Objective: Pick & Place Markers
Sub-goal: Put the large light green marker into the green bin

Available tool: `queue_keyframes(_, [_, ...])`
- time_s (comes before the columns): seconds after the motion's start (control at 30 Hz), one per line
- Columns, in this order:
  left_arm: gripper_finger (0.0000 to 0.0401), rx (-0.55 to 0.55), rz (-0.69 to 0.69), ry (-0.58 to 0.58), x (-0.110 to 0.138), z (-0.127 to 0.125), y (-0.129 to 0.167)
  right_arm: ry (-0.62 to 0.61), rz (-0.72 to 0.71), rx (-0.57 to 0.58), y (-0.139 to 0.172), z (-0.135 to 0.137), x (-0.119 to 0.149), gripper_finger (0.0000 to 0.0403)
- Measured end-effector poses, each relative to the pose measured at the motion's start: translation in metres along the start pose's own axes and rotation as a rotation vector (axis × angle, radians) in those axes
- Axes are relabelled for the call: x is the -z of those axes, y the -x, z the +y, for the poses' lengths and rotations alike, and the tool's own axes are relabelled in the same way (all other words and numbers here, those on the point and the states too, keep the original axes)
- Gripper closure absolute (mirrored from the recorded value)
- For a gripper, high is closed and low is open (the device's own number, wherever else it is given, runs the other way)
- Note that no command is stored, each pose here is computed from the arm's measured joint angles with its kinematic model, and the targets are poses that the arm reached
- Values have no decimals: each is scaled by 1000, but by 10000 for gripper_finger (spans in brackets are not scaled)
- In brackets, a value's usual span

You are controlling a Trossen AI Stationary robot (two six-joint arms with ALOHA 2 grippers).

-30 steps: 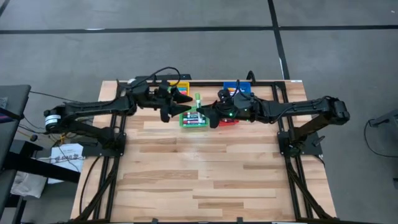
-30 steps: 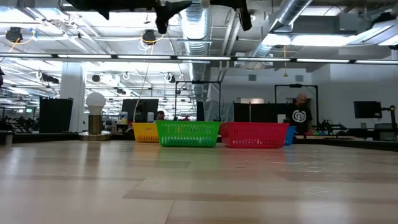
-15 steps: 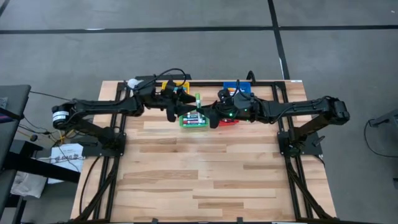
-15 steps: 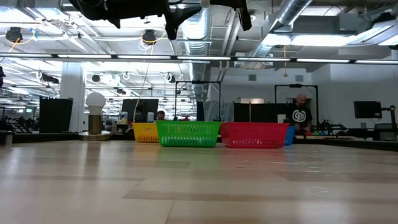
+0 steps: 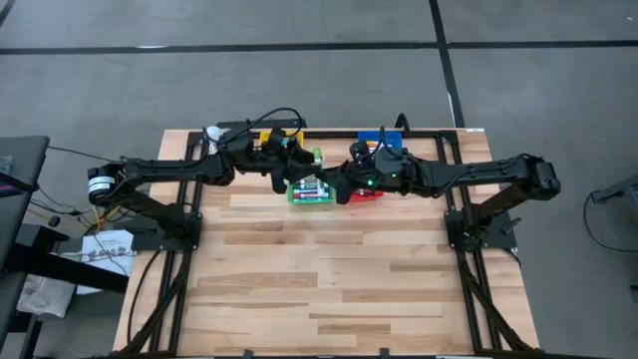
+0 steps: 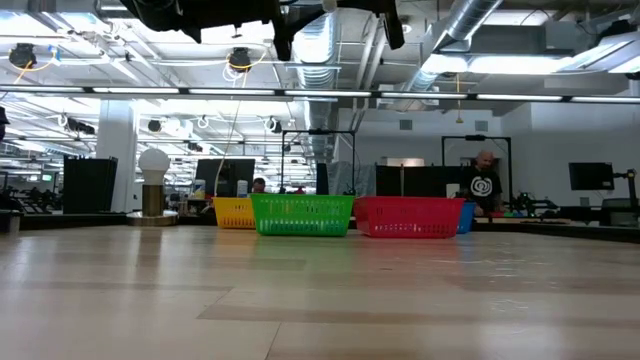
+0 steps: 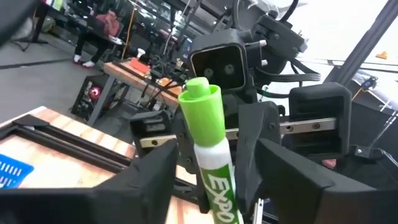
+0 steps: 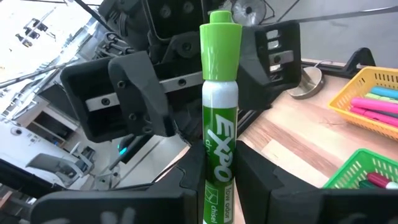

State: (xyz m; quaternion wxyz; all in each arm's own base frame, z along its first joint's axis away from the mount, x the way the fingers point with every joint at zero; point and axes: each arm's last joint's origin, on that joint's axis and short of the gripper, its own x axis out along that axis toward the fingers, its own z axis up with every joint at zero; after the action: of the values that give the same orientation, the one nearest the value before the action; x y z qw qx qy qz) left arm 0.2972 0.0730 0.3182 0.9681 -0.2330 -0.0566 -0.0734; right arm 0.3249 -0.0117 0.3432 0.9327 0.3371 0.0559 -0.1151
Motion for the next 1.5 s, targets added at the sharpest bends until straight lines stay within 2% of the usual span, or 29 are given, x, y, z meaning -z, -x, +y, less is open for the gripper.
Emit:
queue_keyframes(0.27, [324, 2, -25, -72, -3, 1, 1, 10, 2, -3, 0, 2, 2, 351])
queue_keyframes(0.33, [340, 7, -23, -69, -3, 0, 1, 15, 4, -1, 0, 2, 2, 351])
queue_keyframes(0.87, [318, 0, -30, -24, -4, 0, 1, 4, 4, -7, 0, 2, 2, 351])
queue_keyframes(1.33, [225, 8, -22, -9, 2, -2, -4, -3, 5, -7, 0, 2, 2, 351])
queue_keyframes(1.4, [229, 3, -25, -3, 2, -2, -4, -3, 5, -7, 0, 2, 2, 351])
queue_keyframes(1.5, [261, 4, -28, -4, 1, -2, -4, -3, 6, -7, 0, 2, 2, 351])
